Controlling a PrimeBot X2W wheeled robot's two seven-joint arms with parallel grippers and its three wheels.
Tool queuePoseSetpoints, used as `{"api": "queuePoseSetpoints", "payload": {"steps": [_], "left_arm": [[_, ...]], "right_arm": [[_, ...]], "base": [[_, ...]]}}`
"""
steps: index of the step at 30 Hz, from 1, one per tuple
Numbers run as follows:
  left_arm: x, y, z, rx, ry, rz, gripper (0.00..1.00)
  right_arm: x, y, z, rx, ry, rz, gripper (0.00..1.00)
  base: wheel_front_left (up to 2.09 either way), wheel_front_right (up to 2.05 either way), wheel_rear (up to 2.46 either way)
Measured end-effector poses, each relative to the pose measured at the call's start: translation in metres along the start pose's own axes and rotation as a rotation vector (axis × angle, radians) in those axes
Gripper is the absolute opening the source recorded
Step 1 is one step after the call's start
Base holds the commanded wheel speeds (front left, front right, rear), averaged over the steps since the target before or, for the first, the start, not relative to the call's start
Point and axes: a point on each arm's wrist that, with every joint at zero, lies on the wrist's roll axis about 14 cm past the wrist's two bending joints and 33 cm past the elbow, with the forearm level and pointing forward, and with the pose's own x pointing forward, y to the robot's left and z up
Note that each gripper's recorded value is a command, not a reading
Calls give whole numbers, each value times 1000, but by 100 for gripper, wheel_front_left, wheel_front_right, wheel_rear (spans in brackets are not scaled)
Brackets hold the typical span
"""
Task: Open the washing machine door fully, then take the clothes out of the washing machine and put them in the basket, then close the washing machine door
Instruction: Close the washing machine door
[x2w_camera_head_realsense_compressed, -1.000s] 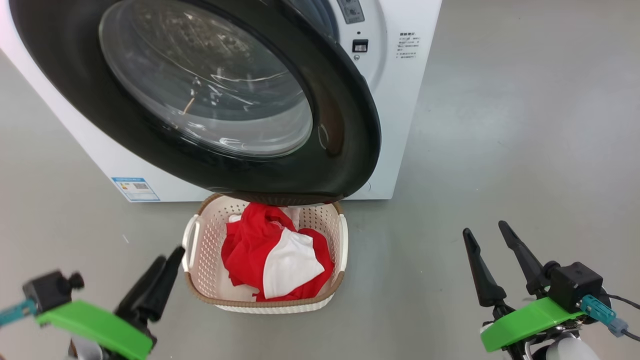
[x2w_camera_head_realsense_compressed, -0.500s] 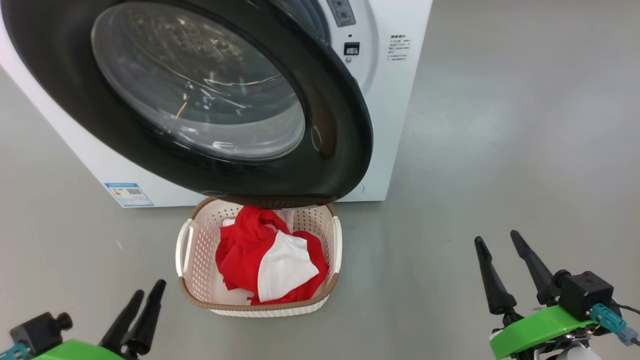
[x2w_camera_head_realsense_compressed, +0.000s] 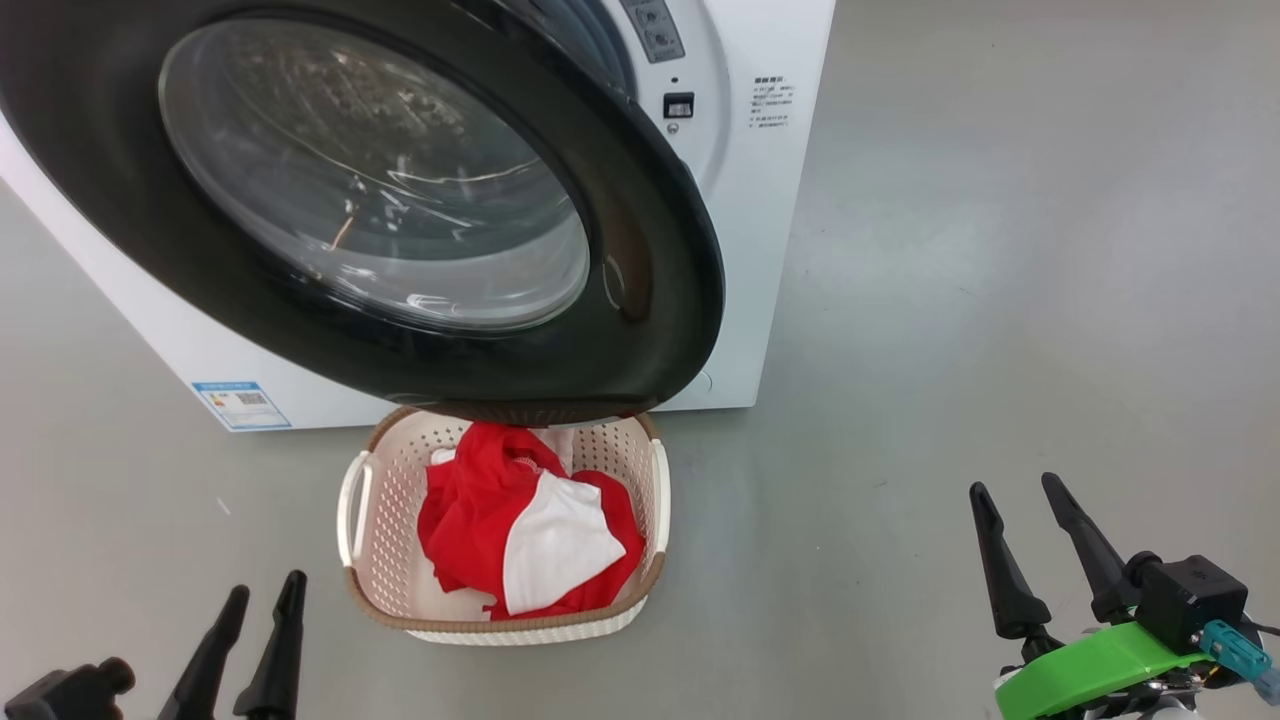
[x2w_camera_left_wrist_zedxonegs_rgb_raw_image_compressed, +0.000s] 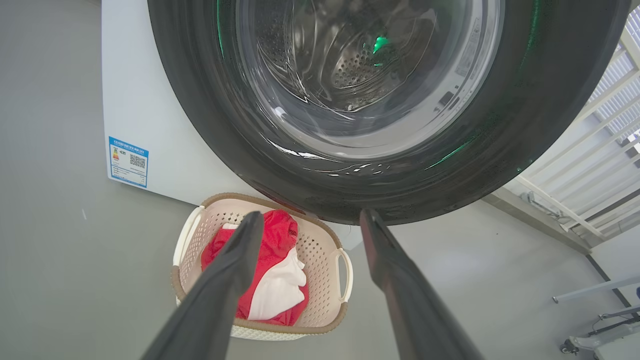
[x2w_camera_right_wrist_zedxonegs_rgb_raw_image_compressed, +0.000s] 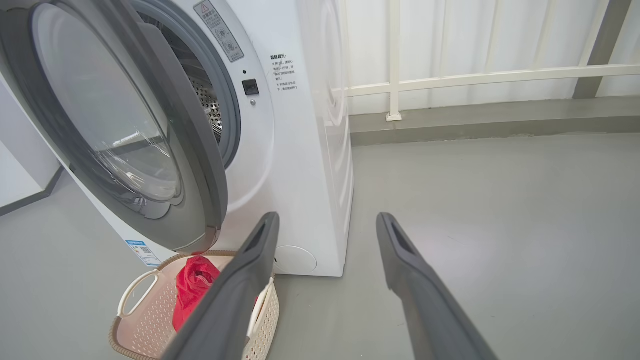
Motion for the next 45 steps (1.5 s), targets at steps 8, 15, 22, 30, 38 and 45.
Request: {"api": "queuePoseSetpoints", "payload": {"steps": [8,15,22,30,38,45], "left_arm": [[-7,-9,6,152,-48,-16,100],[-9,-19,17,246,-106,-25,100],[-20,-20,13,302,-118,-1,100],[-26,-17,8,320,-110,19,100],[-27,-16,9,319,-114,24,100],[-28,-16,11,335,-120,23,100]], "right_arm": [[-2,1,5,1,-17,2,100],[-7,0,5,2,-15,-3,100],[-9,-1,9,1,-29,-5,100],[-16,-4,7,2,-22,-15,100],[-15,-3,7,3,-24,-16,100],[-14,-2,7,3,-24,-12,100]], "base": [[0,0,0],[0,0,0],[0,0,0],[0,0,0],[0,0,0],[0,0,0]]}}
